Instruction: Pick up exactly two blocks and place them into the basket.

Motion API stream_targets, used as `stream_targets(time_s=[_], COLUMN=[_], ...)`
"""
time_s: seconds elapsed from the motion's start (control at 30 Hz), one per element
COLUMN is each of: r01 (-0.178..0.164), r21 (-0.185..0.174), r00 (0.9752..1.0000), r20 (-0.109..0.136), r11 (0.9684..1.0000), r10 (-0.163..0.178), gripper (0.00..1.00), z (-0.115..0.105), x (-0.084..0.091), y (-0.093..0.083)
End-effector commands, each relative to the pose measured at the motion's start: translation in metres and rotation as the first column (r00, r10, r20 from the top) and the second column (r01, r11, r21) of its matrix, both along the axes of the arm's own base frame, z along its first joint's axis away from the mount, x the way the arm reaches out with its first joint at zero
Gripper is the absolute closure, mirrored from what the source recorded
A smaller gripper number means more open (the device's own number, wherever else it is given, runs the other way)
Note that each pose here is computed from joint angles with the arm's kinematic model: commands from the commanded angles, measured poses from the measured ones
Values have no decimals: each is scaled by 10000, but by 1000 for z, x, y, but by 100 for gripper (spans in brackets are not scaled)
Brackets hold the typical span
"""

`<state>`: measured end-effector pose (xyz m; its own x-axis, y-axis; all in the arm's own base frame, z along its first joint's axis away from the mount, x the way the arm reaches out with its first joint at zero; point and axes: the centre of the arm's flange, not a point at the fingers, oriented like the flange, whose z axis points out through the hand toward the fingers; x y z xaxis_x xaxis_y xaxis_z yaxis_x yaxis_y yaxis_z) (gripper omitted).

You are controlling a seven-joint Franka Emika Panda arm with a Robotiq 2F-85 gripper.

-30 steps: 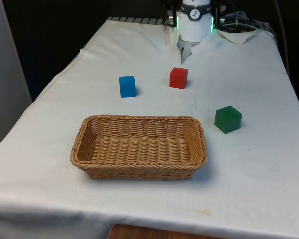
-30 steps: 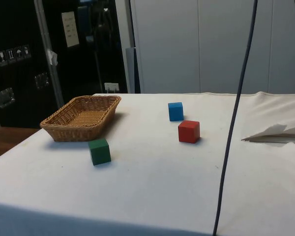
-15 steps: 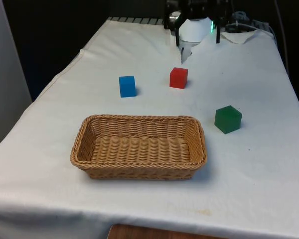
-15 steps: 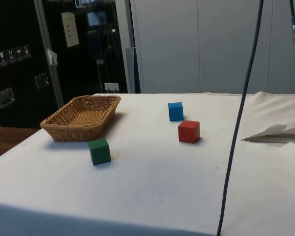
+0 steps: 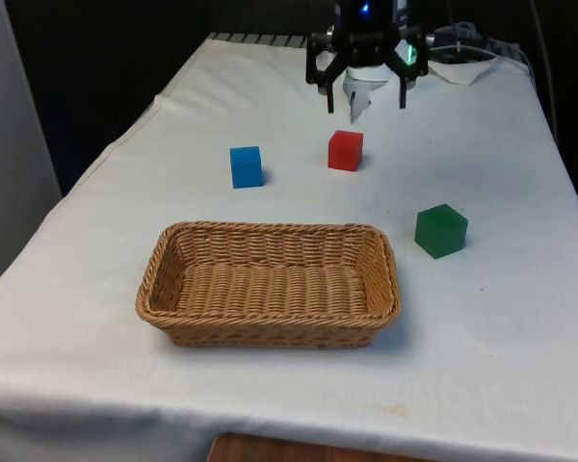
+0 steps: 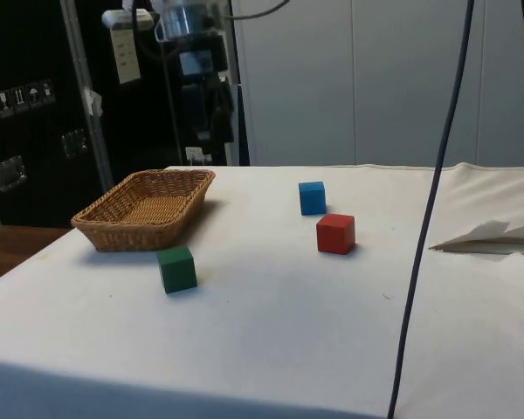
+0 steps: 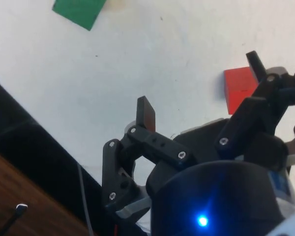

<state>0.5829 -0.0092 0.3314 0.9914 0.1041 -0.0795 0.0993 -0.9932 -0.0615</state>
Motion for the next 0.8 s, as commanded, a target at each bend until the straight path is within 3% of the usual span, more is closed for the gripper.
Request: stream_targets(time_s=[0.0, 0.03, 0.27, 0.47, 0.53, 0.77], r01=[-35, -100, -277, -497, -499, -670], r21=[-5, -27, -51, -135, -70, -141], r00=[10000, 9999, 9995, 9986, 9984, 9975], r20=[-25, 44, -155, -189, -278, -234], r11=[10000, 9999, 9996, 9987, 9987, 9977], r10=[35, 100, 276, 495, 497, 667], gripper=[0, 0, 0, 0, 0, 0], z=[-3, -8, -23, -34, -34, -44], x=[-2, -7, -15, -23, -23, -33], y=[-1, -4, -13, -29, -28, -33])
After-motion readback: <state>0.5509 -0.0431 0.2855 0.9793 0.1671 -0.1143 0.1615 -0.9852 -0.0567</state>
